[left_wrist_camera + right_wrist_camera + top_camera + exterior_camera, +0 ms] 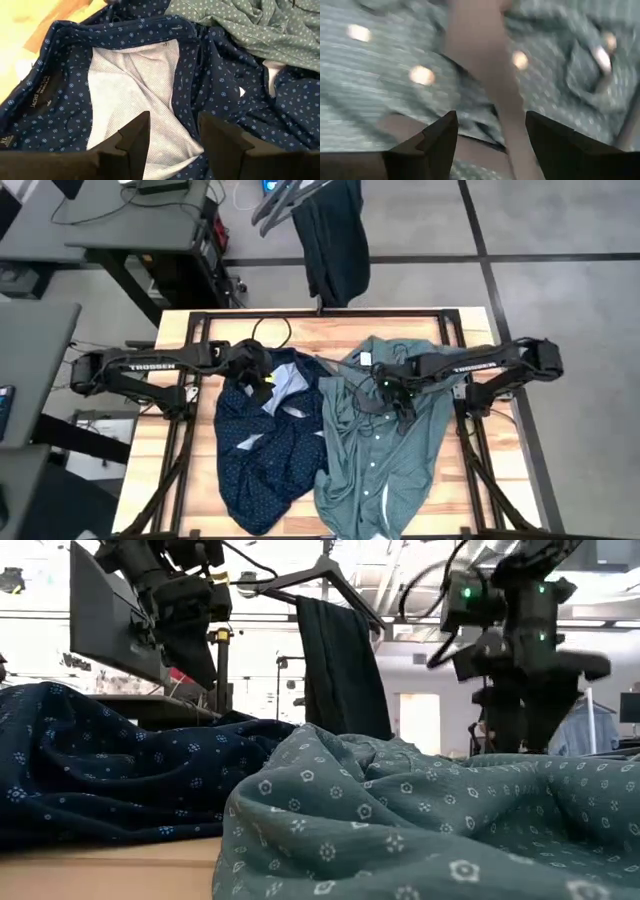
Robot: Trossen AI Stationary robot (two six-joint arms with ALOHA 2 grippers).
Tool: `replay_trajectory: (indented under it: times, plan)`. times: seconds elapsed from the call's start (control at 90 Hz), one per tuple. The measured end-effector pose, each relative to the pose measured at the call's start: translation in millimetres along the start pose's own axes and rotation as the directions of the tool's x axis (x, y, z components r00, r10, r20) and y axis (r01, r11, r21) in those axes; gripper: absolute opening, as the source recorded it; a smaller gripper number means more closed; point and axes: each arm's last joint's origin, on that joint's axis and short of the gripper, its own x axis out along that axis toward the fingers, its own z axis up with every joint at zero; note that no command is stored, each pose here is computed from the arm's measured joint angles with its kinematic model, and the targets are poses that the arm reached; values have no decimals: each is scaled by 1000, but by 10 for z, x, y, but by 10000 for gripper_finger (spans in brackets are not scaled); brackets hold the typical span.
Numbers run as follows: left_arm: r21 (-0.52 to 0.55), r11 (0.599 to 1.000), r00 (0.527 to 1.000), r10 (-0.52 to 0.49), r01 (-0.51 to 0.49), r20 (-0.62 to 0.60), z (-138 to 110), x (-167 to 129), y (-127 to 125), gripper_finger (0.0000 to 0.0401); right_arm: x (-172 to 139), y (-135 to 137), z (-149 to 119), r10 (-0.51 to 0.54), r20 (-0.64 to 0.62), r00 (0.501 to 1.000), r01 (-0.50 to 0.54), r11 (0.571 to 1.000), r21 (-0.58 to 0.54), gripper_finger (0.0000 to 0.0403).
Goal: Hang clothes
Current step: Hang the blue polo shirt on the rack
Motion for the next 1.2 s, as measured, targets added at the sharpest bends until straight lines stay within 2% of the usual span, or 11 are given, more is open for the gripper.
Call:
replay_trajectory:
  times: [0.244, 0.344, 0.411, 0.444, 0.678, 0.8, 0.867, 0.944, 1.011, 1.1, 1.2]
  plan:
    - [8, 1000, 1000, 7, -7, 0, 4, 1, 24, 150, 290, -20, 82, 5, -81, 997, -6, 1000, -13, 189]
    - [2, 1000, 1000, 8, -8, -9, -5, 0, 26, 150, 317, -20, 72, 8, -127, 992, -5, 1000, 25, 131]
    - [-5, 1000, 1000, 9, -9, -13, -9, 0, 27, 150, 234, -17, 87, 15, -129, 991, -17, 1000, -8, 75]
    - [-5, 1000, 1000, 9, -9, -13, -9, 0, 27, 150, 163, -13, 84, 18, -147, 989, -17, 1000, 9, 56]
    - [-3, 1000, 1000, 11, -11, -3, 3, -2, 43, 150, -643, -106, 174, 9, -7, 1000, -8, 1000, 9, 60]
    - [-1, 1000, 1000, 12, -12, -7, 0, -3, 44, 150, -1049, -173, 216, -25, 176, 984, 19, 999, 36, 60]
    - [-6, 1000, 1000, 13, -13, -5, 28, -28, 41, 150, -1190, -203, 215, 5, 240, 971, -20, 998, 62, 60]
    - [-15, 1000, 1000, 11, -10, 30, 140, -118, 32, 150, -1348, -239, 270, 94, 373, 923, -137, 987, 88, 60]
    - [-13, 1000, 997, 11, -10, 80, 295, -257, 28, 150, -1434, -254, 292, 239, 451, 860, -302, 951, 72, 60]
    - [47, 999, 986, 2, -10, 168, 531, -506, 3, 150, -1483, -277, 342, 423, 516, 745, -507, 862, 26, 60]
    - [153, 988, 959, -9, -36, 282, 760, -790, -40, 150, -1529, -287, 405, 580, 547, 604, -670, 741, -46, 60]
